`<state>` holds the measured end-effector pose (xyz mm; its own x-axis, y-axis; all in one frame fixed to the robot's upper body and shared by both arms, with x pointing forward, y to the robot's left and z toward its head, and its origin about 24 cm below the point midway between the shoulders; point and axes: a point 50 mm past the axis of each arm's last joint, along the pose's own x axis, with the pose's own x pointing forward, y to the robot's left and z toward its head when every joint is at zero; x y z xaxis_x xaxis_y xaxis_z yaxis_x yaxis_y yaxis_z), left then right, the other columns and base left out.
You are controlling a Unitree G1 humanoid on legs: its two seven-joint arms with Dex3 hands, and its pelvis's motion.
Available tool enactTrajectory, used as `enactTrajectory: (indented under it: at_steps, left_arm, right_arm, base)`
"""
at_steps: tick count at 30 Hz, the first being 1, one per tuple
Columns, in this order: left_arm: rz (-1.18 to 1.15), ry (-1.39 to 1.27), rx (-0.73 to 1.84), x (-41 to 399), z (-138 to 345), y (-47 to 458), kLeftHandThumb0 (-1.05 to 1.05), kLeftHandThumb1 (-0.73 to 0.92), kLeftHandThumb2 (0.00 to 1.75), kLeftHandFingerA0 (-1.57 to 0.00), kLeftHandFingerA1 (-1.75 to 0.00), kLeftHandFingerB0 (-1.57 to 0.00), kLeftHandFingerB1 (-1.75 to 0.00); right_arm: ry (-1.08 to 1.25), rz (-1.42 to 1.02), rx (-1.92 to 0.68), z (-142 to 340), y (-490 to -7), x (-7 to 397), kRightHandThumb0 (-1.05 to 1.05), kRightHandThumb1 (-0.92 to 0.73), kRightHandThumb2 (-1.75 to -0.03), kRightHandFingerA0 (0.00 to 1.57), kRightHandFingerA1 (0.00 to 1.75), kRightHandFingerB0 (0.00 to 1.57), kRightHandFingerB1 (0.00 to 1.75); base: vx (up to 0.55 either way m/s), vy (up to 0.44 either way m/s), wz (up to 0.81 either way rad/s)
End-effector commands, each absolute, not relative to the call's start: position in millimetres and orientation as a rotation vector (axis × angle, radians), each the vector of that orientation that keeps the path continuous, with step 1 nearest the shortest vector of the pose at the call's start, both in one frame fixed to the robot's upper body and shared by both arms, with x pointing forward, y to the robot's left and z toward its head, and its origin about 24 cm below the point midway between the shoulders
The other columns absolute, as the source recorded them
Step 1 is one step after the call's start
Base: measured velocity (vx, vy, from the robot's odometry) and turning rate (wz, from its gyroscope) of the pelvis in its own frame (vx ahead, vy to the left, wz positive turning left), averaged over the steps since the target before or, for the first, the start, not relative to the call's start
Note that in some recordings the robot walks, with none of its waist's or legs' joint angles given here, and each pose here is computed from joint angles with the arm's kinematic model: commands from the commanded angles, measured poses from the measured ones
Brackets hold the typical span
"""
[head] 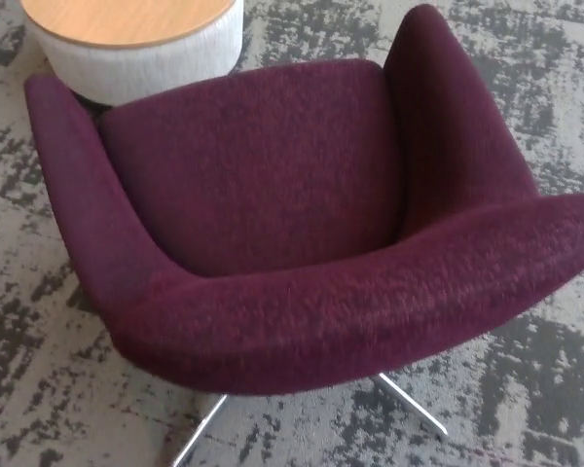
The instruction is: The robot walks towards a chair and uses its right hand to push it from the side in an anticlockwise direction to rotate it
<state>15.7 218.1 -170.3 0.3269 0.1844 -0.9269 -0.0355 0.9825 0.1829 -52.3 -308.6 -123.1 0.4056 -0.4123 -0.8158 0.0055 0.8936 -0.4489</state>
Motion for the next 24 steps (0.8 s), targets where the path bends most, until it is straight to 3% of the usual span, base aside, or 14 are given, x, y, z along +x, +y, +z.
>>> enactTrajectory:
  at_steps: [1,5,6,7,9,10,11,12,14,15,20,21,22,24]
  left_arm:
    - [0.182,1.168,0.067,29.3,-169.0,216.6,-0.61,0.72,0.62,-0.35,-0.52,-0.26,-0.34]
    - [0.129,1.166,0.145,32.7,-168.2,218.9,-0.66,0.75,0.62,-0.38,-0.51,-0.27,-0.33]
    - [0.157,1.162,0.102,33.4,-168.3,218.7,-0.67,0.58,0.93,-0.28,-0.56,-0.18,-0.46]
    - [0.165,1.160,0.085,33.7,-168.3,218.6,-0.67,0.58,0.93,-0.28,-0.56,-0.18,-0.46]
    - [0.166,1.160,0.089,33.8,-168.3,218.4,-0.66,0.59,0.93,-0.28,-0.55,-0.18,-0.46]
    - [0.212,1.167,0.039,35.1,-169.0,218.5,-0.61,0.72,0.62,-0.35,-0.46,-0.28,-0.33]
    - [0.217,1.168,0.033,35.3,-169.1,218.5,-0.61,0.72,0.62,-0.35,-0.46,-0.28,-0.33]
    - [0.169,1.157,0.090,36.5,-168.3,218.5,-0.62,0.77,0.63,-0.35,-0.46,-0.24,-0.33]
    - [0.227,1.136,-0.024,39.9,-168.2,217.9,-0.64,0.57,0.92,-0.29,-0.57,-0.17,-0.45]
    - [0.289,1.138,-0.071,43.0,-168.7,217.8,-0.61,0.67,0.60,-0.40,-0.54,-0.31,-0.34]
    - [0.254,1.105,-0.058,48.3,-167.0,217.6,-0.61,0.72,0.62,-0.42,-0.56,-0.26,-0.32]
    - [0.257,1.105,-0.066,49.2,-167.0,217.8,-0.61,0.72,0.61,-0.40,-0.55,-0.25,-0.33]
    - [0.302,1.108,-0.115,50.1,-167.6,217.8,-0.58,0.64,0.60,-0.40,-0.61,-0.34,-0.37]
    - [0.367,1.111,-0.188,51.3,-168.5,217.4,-0.58,0.64,0.60,-0.40,-0.61,-0.34,-0.37]
  right_arm:
    - [1.122,-0.290,-0.417,-120.4,-311.1,-55.2,-0.43,-0.68,-0.60,0.44,0.53,0.19,0.28]
    - [1.124,-0.308,-0.399,-122.1,-311.7,-51.4,-0.46,-0.65,-0.60,0.45,0.50,0.19,0.28]
    - [1.123,-0.302,-0.405,-121.3,-312.9,-51.7,-0.47,-0.66,-0.60,0.41,0.49,0.19,0.28]
    - [1.123,-0.300,-0.408,-121.0,-313.5,-51.8,-0.47,-0.66,-0.60,0.41,0.49,0.19,0.28]
    - [1.115,-0.302,-0.410,-120.3,-312.6,-52.9,-0.52,-0.51,-0.81,0.35,0.56,0.11,0.40]
    - [1.102,-0.297,-0.402,-119.4,-311.9,-53.2,-0.38,-0.47,-0.96,0.28,0.60,0.00,0.45]
    - [1.100,-0.296,-0.401,-119.3,-311.8,-53.3,-0.38,-0.47,-0.96,0.28,0.60,0.00,0.45]
    - [1.089,-0.299,-0.401,-118.8,-311.9,-51.8,-0.56,-0.70,-0.63,0.32,0.47,0.13,0.28]
    - [1.032,-0.294,-0.405,-113.9,-311.2,-50.2,-0.67,-0.55,-0.87,0.25,0.57,0.06,0.36]
    - [1.030,-0.298,-0.399,-113.2,-310.9,-51.0,-0.65,-0.54,-0.88,0.22,0.55,0.05,0.37]
    - [1.037,-0.279,-0.428,-112.3,-311.7,-50.5,-0.64,-0.55,-0.88,0.21,0.53,0.05,0.36]
    - [1.050,-0.286,-0.419,-113.9,-312.1,-50.0,-0.58,-0.71,-0.61,0.27,0.44,0.12,0.27]
    - [1.042,-0.294,-0.393,-113.8,-311.6,-49.3,-0.66,-0.53,-0.87,0.16,0.51,0.05,0.39]
    - [1.024,-0.303,-0.355,-113.0,-310.8,-48.5,-0.66,-0.53,-0.87,0.16,0.51,0.05,0.39]
  base:
    - [0.09,-0.048,0.05]
    - [0.09,-0.171,-0.12]
    - [0.10,-0.241,0.11]
    - [0.04,-0.160,0.12]
    - [0.01,-0.061,-0.02]
    - [0.00,0.000,0.00]
    - [0.00,0.000,0.00]
    - [0.00,0.000,0.00]
    - [0.00,0.000,0.00]
    - [-0.04,0.112,-0.01]
    - [0.06,0.193,-0.03]
    - [0.08,0.179,-0.07]
    - [0.01,0.112,-0.03]
    - [0.02,0.052,0.02]
